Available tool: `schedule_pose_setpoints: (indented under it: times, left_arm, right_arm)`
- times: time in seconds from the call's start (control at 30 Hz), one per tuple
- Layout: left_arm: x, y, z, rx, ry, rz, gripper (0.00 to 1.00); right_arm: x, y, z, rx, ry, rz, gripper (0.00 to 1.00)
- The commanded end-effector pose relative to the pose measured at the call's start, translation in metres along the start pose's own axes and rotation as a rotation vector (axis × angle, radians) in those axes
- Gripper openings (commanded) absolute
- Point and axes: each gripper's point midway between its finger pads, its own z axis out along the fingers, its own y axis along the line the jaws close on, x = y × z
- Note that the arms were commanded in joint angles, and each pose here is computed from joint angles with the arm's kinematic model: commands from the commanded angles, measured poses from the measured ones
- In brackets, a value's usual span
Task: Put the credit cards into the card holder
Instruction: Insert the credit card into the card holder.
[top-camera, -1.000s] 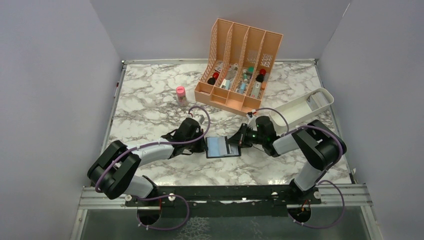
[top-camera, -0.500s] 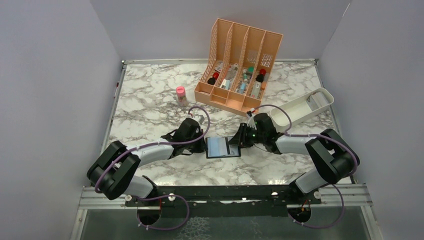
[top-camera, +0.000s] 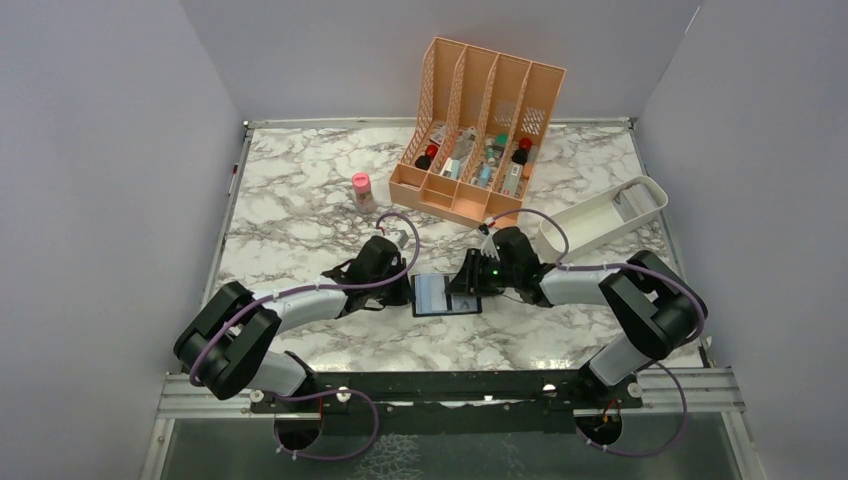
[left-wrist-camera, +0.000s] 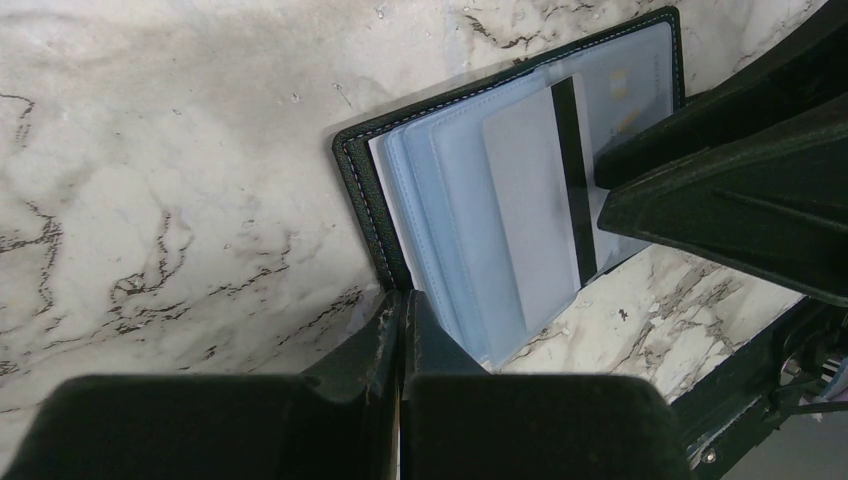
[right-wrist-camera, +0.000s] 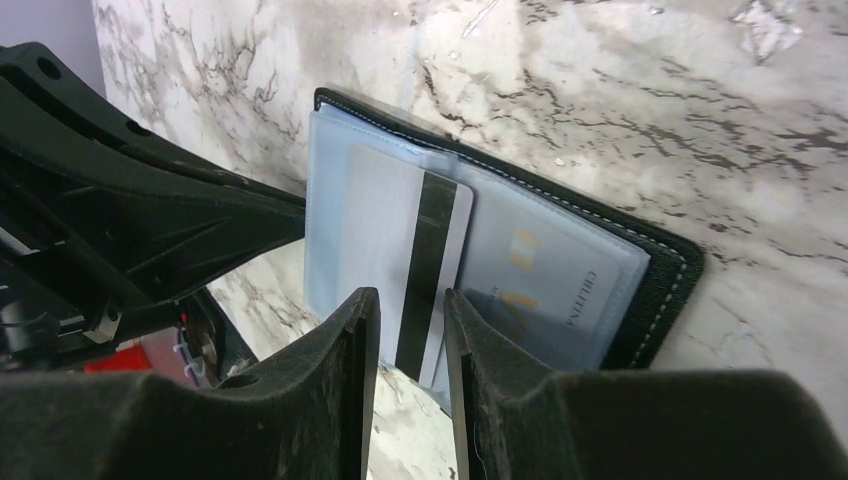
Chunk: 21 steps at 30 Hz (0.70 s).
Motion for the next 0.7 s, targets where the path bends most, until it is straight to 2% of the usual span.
schedule_pose_setpoints:
  times: [0.0,0.33,0.67]
  left_arm:
    - [0.016,0.006,-0.003,-0.013,0.050,-0.014,0.03]
    - [0.013,0.002,-0.003,-0.002,0.045,-0.013,0.03]
    - [0.007,-0.006,-0.003,0.018,0.040,-0.015,0.03]
  right_arm:
    - [0.015,-0.002,0.008,0.010,0.046,0.021,0.36]
    - [0.015,0.013,0.011,-0.059,0.048,0.011,0.35]
    - [0.022,0.016,0.014,-0.107,0.072,0.016,0.25]
